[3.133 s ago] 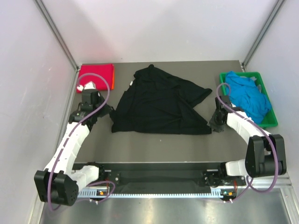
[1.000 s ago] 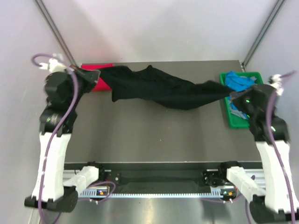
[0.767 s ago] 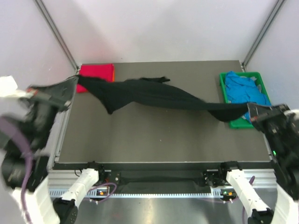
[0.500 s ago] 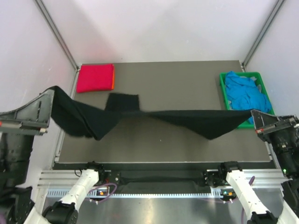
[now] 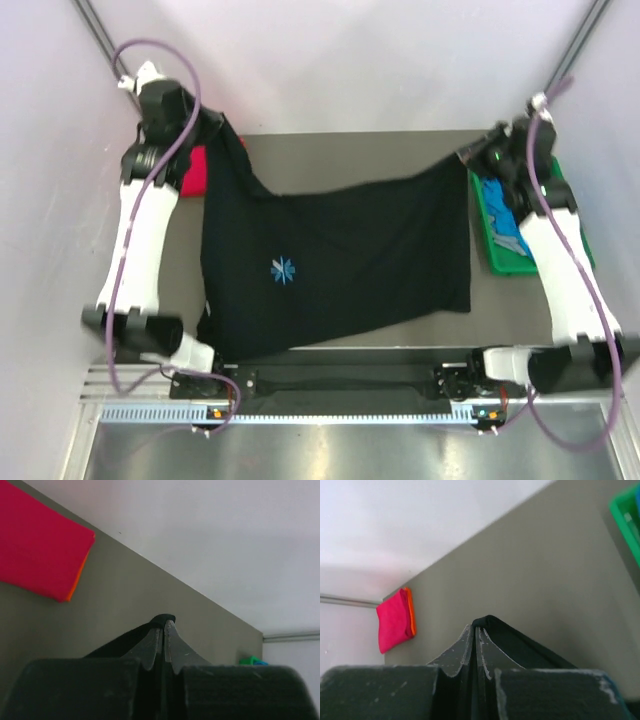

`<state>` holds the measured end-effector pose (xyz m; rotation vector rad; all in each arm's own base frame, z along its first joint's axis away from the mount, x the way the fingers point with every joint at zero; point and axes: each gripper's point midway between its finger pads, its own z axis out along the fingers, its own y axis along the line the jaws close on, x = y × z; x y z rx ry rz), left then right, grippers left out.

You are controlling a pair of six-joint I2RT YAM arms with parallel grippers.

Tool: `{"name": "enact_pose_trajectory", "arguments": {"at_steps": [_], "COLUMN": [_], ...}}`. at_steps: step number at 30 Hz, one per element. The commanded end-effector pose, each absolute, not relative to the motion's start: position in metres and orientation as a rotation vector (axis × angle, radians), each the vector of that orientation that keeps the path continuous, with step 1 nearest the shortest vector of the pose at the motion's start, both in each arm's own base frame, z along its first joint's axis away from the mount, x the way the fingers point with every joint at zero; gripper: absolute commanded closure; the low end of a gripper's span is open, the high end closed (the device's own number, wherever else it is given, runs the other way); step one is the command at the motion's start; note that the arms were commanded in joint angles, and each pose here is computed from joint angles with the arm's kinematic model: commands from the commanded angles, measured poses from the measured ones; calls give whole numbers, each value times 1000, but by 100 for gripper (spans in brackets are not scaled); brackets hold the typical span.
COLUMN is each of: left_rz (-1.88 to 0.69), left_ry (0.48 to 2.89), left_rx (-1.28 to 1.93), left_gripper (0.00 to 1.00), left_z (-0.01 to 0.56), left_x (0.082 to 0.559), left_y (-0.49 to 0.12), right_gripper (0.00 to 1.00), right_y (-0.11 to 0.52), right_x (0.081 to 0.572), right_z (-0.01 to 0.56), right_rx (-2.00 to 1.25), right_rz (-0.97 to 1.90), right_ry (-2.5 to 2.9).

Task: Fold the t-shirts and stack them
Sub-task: Flatten the tshirt out

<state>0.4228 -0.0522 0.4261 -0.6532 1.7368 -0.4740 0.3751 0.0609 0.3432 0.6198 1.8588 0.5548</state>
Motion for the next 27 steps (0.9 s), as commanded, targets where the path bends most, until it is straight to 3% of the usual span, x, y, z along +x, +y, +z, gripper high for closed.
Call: {"name": "enact_pose_trajectory", "arguments": {"at_steps": [1,7,12,20,27], "left_rz": [-516,-678,-746,-622,-711], "left_ry": [1404,1248,1185,1042,957], "left_rx": [-617,-547,-474,-567,-568], "left_gripper": [100,100,100,100,100], "left_z": [535,611,646,660,668], "left_x": [439,428,377,245,139], "left_y": [-24,-30,-40,-7,-10], "right_gripper": [100,100,100,100,100], "right_y": [64,51,43,45,34], "right_x": [411,420,373,244,125], "right_z": [466,545,576,569,565], "right_rx": [406,371,380,387,357], "right_rz": [582,515,533,615,576], "right_ry": [1563,1478,1409,1360,1302]}}
